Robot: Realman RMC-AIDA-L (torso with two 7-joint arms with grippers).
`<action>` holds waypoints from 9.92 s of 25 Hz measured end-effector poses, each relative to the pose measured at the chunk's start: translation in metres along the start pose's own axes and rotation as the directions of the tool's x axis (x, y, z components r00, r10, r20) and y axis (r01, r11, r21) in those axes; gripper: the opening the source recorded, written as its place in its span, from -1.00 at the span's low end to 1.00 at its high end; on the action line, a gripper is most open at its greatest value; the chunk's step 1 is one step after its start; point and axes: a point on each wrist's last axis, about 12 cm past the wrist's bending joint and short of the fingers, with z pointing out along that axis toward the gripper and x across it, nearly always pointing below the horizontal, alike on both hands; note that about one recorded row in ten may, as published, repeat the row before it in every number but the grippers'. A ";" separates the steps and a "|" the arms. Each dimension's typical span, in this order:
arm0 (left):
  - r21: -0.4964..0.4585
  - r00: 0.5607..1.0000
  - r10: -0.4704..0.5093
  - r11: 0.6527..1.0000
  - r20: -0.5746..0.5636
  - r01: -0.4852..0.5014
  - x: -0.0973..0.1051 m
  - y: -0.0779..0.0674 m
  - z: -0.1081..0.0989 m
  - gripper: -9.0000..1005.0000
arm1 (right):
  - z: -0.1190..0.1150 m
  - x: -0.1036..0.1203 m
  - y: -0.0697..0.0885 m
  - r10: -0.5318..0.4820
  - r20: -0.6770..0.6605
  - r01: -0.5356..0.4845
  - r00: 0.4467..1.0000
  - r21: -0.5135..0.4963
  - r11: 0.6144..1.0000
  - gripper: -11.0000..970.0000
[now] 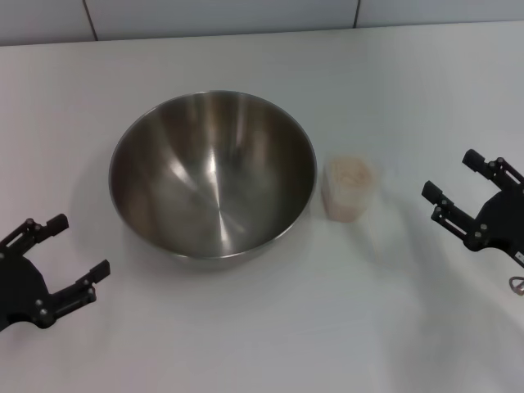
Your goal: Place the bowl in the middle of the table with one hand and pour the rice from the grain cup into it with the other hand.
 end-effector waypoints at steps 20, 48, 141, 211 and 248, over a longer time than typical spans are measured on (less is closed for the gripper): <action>0.006 1.000 -0.006 1.000 -0.027 0.006 0.003 0.001 0.008 0.70 | 0.049 0.008 0.002 -0.027 -0.104 0.027 0.994 0.004 1.000 0.30; 0.055 0.999 0.009 0.998 -0.052 -0.006 0.003 -0.001 0.020 0.70 | 0.064 0.006 -0.007 -0.027 -0.129 0.033 0.991 0.046 0.998 0.10; 0.090 0.998 0.012 0.996 -0.058 -0.007 0.003 -0.002 0.036 0.69 | 0.138 -0.070 0.134 -0.983 0.060 0.937 -0.171 0.319 -0.144 -0.98; 0.052 0.999 0.019 0.999 -0.045 -0.017 0.002 0.001 0.034 0.68 | 0.136 -0.005 0.024 0.039 -0.150 -0.014 0.988 0.166 0.986 -0.94; 0.054 0.998 0.017 0.998 -0.055 -0.014 0.003 0.000 0.028 0.68 | 0.037 -0.010 0.008 0.049 -0.086 -0.076 0.995 -0.339 0.938 0.73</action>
